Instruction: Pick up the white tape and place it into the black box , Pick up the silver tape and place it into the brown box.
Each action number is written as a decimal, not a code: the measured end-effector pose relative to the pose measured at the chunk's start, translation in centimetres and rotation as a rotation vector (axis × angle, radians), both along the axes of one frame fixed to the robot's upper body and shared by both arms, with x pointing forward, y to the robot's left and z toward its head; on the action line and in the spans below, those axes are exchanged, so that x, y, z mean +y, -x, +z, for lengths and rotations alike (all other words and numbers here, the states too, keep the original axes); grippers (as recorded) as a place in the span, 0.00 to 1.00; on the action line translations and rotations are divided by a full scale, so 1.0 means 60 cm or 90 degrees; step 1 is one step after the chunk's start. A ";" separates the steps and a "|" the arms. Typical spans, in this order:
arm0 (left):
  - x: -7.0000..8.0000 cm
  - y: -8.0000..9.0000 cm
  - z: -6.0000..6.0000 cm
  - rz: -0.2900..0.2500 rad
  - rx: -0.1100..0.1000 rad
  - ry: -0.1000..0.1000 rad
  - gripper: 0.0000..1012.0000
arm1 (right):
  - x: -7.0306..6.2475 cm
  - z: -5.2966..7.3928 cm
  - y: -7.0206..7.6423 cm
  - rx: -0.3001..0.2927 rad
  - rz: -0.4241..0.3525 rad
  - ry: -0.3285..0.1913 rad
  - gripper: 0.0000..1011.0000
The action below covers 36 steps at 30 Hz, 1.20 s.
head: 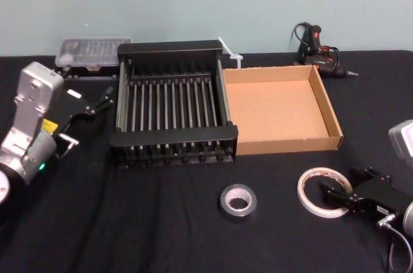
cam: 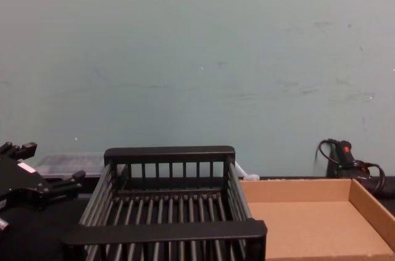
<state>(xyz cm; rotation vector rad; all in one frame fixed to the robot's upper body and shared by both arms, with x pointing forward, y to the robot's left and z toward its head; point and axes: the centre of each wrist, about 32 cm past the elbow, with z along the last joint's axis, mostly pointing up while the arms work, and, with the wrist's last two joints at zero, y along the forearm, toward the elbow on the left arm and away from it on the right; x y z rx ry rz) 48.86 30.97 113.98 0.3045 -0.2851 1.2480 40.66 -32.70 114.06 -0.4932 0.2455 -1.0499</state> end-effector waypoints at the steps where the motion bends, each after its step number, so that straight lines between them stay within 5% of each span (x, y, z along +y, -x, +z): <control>1: 0.000 0.000 0.000 0.000 0.000 0.000 0.99 | 0.000 0.000 0.000 0.000 0.000 0.000 0.81; 24: 0.000 0.000 0.000 0.000 0.000 0.000 0.99 | 0.000 0.000 0.000 0.000 0.000 0.000 0.11; 36: 0.000 0.000 0.000 0.000 0.000 0.000 0.99 | 0.000 0.000 0.000 0.000 0.000 0.000 0.09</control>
